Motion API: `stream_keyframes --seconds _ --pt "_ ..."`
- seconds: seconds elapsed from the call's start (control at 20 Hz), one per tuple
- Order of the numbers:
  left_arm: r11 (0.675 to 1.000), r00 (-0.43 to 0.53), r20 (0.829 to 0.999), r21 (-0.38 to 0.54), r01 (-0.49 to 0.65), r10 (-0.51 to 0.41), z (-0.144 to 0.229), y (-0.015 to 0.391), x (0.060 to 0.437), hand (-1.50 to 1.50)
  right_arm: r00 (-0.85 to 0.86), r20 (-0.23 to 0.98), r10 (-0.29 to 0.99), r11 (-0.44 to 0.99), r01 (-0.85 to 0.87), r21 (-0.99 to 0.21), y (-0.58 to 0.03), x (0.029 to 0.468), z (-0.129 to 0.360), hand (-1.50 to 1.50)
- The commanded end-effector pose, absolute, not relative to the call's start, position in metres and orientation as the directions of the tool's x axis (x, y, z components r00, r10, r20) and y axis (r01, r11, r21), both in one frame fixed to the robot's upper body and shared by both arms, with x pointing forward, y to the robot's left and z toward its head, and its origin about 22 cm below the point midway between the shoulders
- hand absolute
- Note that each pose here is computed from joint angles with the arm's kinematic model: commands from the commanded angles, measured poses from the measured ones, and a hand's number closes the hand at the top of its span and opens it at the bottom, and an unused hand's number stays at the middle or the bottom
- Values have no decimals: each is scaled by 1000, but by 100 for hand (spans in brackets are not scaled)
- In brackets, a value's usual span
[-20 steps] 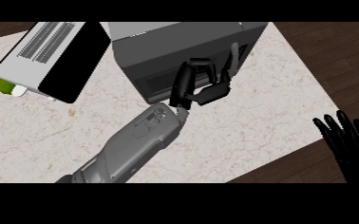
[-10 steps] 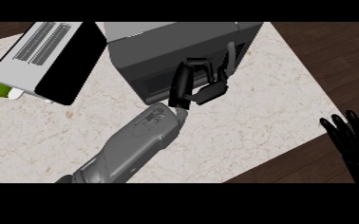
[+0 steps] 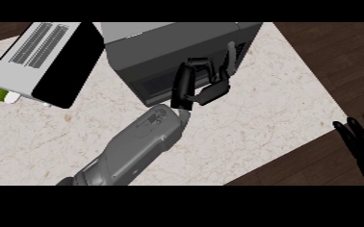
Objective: Pick up the milk, place it into the microwave and close the microwave
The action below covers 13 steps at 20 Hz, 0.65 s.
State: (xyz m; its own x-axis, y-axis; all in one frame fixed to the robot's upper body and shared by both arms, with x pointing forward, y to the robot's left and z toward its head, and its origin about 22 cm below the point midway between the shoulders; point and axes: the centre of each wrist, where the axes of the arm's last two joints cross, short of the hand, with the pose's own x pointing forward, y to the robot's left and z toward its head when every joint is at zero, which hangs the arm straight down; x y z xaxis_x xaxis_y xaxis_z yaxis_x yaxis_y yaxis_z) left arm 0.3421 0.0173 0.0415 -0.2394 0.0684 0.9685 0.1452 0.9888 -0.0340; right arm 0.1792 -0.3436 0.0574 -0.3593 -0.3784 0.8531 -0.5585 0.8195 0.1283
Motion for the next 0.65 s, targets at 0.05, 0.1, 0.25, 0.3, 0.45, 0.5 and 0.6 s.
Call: stream_keyframes --seconds 0.05,0.1,0.25,0.3,0.45,0.5,0.6 --pt "990 -244 968 -25 138 59 56 17 363 150 -348 840 -415 799 -582 154 -346 175 59 -150" --pt "988 -248 966 -31 151 68 57 17 362 150 -345 843 -413 794 -589 149 -346 177 60 -150" --pt "990 -255 965 -26 137 61 53 18 362 150 -341 844 -414 792 -592 149 -348 175 64 -150" --pt "989 -242 968 -33 142 67 53 18 362 150 -325 848 -420 784 -601 158 -347 172 62 -150" --pt "990 -258 965 -22 136 57 54 17 363 150 -327 851 -411 784 -604 146 -351 172 66 -150" --pt "991 -260 964 -21 133 56 51 18 363 150 -325 845 -424 778 -608 156 -349 171 66 -150" --pt "991 -251 965 -36 132 68 54 17 363 150 -331 847 -416 774 -618 138 -351 172 73 -150"
